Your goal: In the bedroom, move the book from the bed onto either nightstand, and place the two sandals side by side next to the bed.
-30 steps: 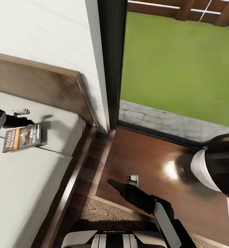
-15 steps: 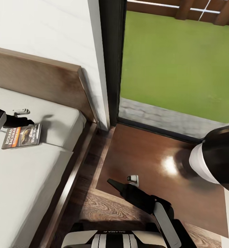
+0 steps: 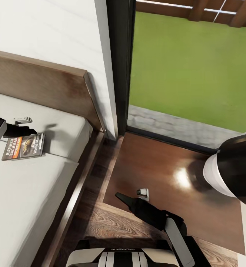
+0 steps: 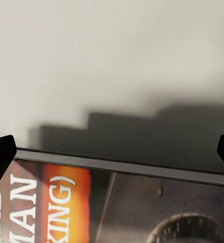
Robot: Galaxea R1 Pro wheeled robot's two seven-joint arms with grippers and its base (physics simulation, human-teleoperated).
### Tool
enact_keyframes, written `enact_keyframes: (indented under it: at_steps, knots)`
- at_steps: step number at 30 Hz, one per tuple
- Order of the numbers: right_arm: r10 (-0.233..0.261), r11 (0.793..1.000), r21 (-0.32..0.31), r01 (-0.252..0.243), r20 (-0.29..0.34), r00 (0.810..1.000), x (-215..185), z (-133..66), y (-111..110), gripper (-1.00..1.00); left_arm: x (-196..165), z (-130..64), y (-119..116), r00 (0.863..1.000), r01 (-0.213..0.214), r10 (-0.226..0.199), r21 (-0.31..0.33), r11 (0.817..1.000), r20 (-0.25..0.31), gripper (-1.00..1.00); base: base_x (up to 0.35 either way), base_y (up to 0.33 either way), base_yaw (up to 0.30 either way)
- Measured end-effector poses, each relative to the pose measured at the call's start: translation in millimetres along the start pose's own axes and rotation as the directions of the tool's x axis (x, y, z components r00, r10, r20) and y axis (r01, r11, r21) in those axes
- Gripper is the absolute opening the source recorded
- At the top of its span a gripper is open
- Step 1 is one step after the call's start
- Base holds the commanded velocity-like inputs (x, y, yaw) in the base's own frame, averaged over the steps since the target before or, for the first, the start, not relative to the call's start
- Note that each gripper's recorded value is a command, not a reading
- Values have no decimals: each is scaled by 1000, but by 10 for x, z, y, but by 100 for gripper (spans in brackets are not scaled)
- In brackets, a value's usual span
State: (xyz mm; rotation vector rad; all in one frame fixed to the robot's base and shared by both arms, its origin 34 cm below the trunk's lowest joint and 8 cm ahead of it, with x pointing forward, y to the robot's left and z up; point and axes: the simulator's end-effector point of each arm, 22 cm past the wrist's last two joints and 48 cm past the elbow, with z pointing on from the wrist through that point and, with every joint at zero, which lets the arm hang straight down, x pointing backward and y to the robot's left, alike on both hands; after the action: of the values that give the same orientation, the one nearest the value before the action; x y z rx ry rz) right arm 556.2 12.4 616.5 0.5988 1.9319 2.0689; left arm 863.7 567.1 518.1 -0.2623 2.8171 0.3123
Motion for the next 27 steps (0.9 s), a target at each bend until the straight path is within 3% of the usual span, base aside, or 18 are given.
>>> enact_keyframes:
  at_steps: [27]
  knots:
    - [-1,1000,1,1,-1,1000,1,-1,-2,100,6,-11,82,1000,7,-7,-10,1000,0,100,-12,0,0]
